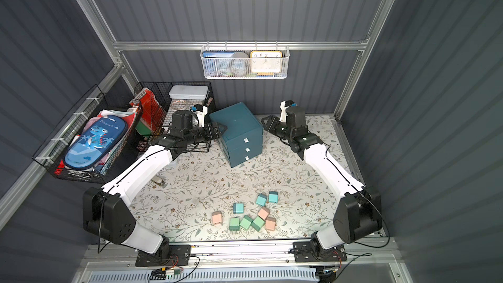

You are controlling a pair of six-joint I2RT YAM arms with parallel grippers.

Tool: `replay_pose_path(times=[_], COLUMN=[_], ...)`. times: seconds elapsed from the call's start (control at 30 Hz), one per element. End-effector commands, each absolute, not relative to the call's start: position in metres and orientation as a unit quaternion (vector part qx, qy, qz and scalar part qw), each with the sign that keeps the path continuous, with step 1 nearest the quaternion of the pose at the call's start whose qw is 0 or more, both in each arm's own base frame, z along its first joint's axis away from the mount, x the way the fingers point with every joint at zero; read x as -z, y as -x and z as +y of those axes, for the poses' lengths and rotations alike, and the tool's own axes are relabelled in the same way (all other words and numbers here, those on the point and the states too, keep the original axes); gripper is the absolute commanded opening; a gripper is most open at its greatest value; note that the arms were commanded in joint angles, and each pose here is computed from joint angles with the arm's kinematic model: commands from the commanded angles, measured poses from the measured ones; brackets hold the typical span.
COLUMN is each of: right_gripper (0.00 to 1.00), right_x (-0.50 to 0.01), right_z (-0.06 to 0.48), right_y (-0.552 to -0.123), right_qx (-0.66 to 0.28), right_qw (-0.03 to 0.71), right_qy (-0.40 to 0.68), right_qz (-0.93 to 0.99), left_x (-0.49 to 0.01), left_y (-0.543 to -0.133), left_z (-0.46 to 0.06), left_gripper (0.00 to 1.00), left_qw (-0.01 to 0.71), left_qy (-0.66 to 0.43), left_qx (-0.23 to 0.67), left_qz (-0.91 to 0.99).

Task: Place the plugs into the drawer by color
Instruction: Open the drawer in the storage box.

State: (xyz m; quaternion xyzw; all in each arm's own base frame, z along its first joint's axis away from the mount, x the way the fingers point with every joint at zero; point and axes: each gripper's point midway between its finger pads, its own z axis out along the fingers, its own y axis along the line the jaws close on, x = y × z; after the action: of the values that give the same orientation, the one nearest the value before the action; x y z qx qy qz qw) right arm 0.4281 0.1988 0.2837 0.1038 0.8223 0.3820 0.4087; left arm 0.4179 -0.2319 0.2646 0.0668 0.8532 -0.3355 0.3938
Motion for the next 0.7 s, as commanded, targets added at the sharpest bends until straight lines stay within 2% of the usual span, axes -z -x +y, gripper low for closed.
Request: replay_pose_path(times=[0.0, 0.27, 0.67], right_gripper=[0.47, 0.36, 0.35], right_x=[-0.282, -0.239, -0.216], right_z=[0.221, 0.250, 0.273], right_y=[-0.415, -0.403, -0.407], right_qx=[-0.431, -0.482, -0.508], right_qw=[0.394, 0.310, 0.273], right_qy=[-0.123, -0.155, -0.162], right_qz=[0.802, 0.805, 0.801], left_x=[-0.243, -0.220, -0.215], left_y=[-0.421, -0.425, -0.425], left_z=[-0.231, -0.233, -0.232], left_gripper=[0.82, 0.73, 0.73], left_qw=[0.376, 0.357, 0.355], left_qy=[-0.067, -0.067, -0.068], left_qx=[0.315, 0.311, 0.305], left_qz=[0.869, 0.879, 0.881])
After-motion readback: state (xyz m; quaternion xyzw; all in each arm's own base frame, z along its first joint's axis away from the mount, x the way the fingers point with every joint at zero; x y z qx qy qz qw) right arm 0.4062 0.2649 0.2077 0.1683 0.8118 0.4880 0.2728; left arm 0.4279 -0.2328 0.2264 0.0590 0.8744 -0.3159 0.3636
